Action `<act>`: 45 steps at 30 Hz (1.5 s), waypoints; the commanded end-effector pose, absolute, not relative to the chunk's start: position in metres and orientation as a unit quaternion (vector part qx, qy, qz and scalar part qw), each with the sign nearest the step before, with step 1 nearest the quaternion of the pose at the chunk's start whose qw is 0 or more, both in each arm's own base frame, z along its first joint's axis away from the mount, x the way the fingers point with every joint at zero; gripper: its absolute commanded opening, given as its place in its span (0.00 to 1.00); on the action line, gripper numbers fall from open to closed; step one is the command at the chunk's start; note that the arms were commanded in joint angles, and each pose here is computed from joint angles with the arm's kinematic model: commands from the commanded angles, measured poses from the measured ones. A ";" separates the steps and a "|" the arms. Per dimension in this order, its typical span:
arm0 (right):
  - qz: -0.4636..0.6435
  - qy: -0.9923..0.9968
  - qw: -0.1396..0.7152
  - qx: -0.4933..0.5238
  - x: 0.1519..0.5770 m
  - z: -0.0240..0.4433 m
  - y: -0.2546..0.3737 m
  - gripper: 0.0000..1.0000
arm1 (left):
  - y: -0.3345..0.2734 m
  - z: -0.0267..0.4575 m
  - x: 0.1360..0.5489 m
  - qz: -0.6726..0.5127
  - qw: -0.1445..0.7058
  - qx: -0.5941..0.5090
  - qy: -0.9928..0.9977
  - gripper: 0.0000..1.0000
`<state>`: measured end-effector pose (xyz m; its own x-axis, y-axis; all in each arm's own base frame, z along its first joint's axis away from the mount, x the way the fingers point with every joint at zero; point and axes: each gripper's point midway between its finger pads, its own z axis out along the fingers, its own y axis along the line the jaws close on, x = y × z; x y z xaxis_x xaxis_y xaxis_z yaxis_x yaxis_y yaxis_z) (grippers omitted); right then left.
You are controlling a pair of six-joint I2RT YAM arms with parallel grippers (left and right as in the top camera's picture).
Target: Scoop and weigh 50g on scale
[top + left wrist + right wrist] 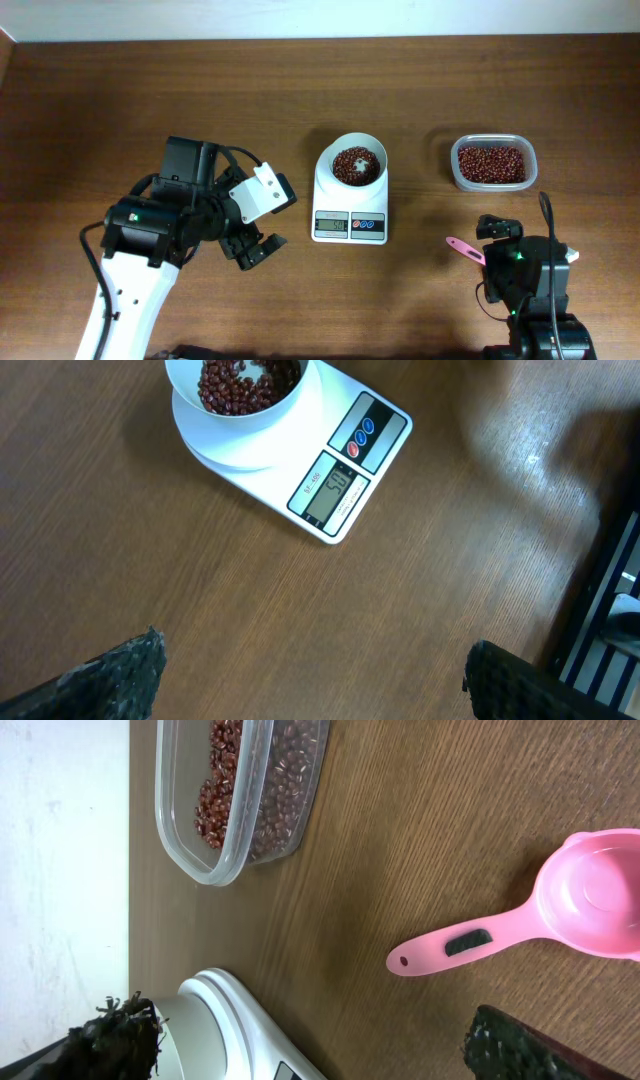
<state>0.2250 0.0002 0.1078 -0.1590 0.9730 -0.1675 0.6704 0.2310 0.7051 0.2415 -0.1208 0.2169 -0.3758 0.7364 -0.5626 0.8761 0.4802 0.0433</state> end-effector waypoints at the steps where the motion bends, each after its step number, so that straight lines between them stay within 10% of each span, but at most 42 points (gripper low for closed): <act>1: 0.244 0.723 0.309 0.568 0.225 0.107 0.002 0.99 | -0.120 0.217 0.242 -0.135 0.264 0.487 0.821 0.99; 14: 0.249 0.719 0.319 0.565 0.205 0.096 0.001 0.99 | -0.120 0.217 0.242 -0.135 0.264 0.487 0.821 0.99; 23: 0.272 0.705 0.553 0.352 0.234 0.190 -0.001 0.99 | -0.120 0.217 0.242 -0.135 0.264 0.487 0.821 0.99; 45: 0.288 0.678 0.592 0.327 0.230 0.183 -0.007 0.99 | -0.120 0.217 0.242 -0.135 0.264 0.487 0.821 0.99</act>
<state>0.2300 -0.0091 0.1840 -0.0772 0.7963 -0.5999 0.1196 0.6048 0.7874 0.2415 -0.1208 0.2169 -0.3758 0.7364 -0.5626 0.8761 0.4802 0.0433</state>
